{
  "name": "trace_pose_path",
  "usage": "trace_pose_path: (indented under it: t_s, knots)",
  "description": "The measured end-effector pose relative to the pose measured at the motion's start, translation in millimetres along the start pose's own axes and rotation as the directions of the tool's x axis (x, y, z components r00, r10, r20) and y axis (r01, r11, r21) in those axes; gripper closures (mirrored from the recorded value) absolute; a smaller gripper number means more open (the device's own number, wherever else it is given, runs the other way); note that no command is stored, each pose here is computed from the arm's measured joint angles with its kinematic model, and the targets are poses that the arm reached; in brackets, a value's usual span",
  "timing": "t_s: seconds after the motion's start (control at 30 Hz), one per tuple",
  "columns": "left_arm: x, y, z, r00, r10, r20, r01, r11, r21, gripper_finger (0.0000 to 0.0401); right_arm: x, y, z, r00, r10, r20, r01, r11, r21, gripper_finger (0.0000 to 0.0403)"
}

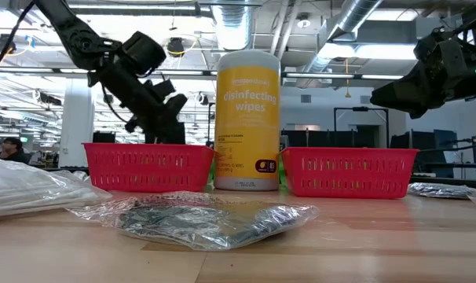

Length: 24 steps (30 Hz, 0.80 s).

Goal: Pick & Place Travel size toiletries
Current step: Put the top left hairbrush into the left green basket

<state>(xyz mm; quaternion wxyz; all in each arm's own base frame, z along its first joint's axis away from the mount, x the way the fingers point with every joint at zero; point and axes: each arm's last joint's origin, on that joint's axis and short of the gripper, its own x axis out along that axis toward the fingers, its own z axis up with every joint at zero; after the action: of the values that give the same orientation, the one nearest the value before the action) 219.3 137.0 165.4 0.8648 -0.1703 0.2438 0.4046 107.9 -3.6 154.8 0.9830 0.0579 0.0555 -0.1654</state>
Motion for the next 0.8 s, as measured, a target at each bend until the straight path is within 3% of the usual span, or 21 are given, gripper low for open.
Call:
trace_pose_path:
  t_s: [0.63, 0.8]
  knots:
    - [7.2, 44.1, 3.4, 0.992, 0.112, -0.065, -0.122, 0.978, -0.168, 0.0285, 0.0, 0.0, -0.1, 1.000, 0.000, 0.000, 0.000, 1.000, 0.000, 0.0294]
    - [12.7, 50.5, 0.1, 0.989, 0.116, -0.093, -0.132, 0.974, -0.183, 0.0262, 0.0, 0.0, -0.1, 1.000, 0.000, 0.000, 0.000, 1.000, 0.000, 0.0294]
